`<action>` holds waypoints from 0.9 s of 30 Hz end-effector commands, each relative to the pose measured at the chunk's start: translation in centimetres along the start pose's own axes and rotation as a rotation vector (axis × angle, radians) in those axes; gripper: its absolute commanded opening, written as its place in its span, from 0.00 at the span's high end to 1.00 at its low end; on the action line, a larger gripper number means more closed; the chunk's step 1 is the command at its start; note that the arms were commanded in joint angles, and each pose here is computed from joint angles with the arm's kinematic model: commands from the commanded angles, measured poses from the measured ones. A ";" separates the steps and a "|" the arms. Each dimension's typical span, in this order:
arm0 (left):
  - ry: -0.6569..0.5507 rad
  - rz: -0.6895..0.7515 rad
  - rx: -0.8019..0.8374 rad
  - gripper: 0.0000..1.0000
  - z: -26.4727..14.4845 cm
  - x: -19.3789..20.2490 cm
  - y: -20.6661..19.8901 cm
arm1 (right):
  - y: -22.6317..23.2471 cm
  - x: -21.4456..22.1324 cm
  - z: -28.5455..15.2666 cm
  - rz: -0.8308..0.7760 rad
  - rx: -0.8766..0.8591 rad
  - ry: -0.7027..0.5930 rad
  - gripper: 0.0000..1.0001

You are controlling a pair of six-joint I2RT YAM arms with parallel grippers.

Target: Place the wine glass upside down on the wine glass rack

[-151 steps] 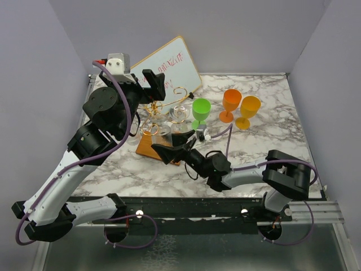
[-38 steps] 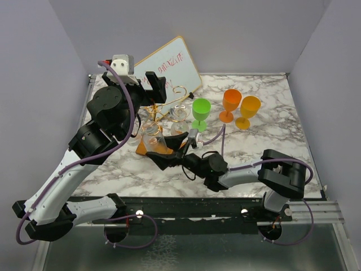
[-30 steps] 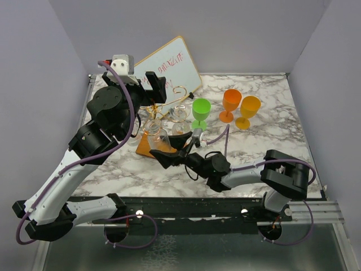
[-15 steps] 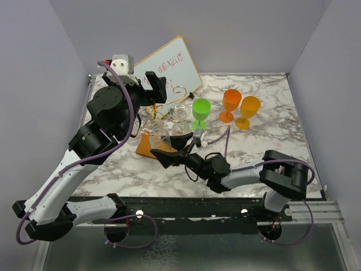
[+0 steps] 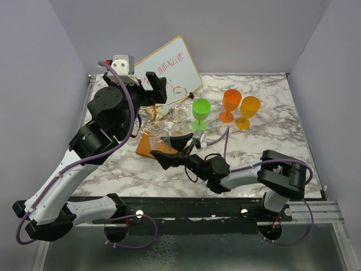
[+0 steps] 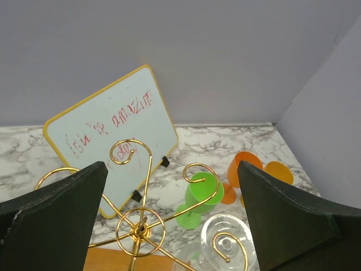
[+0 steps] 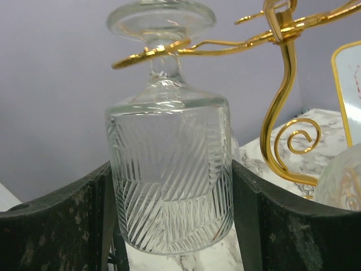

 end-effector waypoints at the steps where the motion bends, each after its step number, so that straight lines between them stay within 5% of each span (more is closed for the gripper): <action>1: 0.011 0.011 0.009 0.01 -0.2 0.4 0.1 | 0.1 -1.6 -0.7 0.024 -0.020 -0.148 0.22; 13: 0.006 0.010 0.010 0.01 -0.3 0.2 0.2 | 0.2 -1.4 -1.1 0.024 -0.006 -0.078 0.00; 27: 0.030 0.021 0.044 0.01 -1.0 0.8 0.3 | 0.5 -1.2 -5.3 0.036 -0.064 0.070 0.00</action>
Point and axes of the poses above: each gripper's point midway between its finger pads, its own z axis out along the fingers, its own y axis along the line the jaws close on, x = y × z, the point moved 9 cm from there along -z, back along the fingers, and after that the axes turned 6 degrees about z, right-handed, at the moved point
